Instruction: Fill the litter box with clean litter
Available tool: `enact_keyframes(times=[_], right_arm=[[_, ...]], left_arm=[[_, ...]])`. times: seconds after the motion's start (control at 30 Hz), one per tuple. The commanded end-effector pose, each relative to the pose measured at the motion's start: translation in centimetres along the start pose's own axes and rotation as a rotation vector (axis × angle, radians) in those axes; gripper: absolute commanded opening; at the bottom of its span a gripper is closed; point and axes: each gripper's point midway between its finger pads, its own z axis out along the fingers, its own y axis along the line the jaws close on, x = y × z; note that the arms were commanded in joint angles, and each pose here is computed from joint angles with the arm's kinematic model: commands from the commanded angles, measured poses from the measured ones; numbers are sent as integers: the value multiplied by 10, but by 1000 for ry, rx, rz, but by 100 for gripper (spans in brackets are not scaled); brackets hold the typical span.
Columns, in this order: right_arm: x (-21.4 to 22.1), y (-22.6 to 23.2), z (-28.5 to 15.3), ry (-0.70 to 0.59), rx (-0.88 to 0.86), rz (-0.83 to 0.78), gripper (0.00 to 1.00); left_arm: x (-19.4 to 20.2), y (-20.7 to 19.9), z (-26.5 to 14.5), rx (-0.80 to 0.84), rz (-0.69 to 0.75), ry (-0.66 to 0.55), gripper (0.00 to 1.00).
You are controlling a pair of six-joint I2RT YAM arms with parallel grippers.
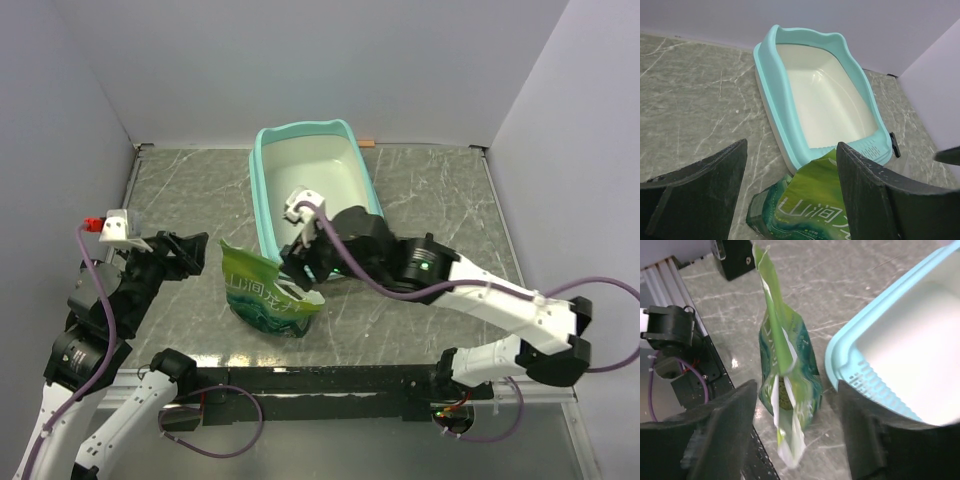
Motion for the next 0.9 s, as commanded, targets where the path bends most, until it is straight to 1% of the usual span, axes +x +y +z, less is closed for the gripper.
enact_keyframes(times=[0.0, 0.03, 0.07, 0.1, 0.2, 0.33, 0.37, 0.47, 0.6, 0.87], right_arm=[[9, -13, -34, 21, 40, -4, 60], [21, -10, -35, 51, 18, -9, 46], [24, -9, -38, 58, 11, -6, 13], [29, -8, -39, 71, 4, -2, 0], [50, 0, -35, 132, -38, 5, 0], [59, 11, -22, 135, -86, 23, 0], [58, 18, -19, 130, -126, 33, 0], [65, 25, -6, 153, -153, 42, 0], [67, 26, 8, 149, -149, 38, 0], [77, 23, 26, 184, -135, 30, 0]], left_arm=[[-7, -10, 4, 35, -25, -12, 77], [-7, -11, 5, 38, -24, -8, 77], [-6, -11, 6, 39, -25, -2, 77], [-5, -12, 7, 42, -24, 2, 76], [-5, -13, 7, 43, -25, 8, 76], [-7, -14, 6, 47, -31, -1, 77], [-6, -14, 7, 49, -31, 2, 77], [-5, -15, 8, 49, -29, 13, 77], [-6, -15, 6, 55, -28, 11, 77], [-1, -14, 5, 56, -27, 16, 77]])
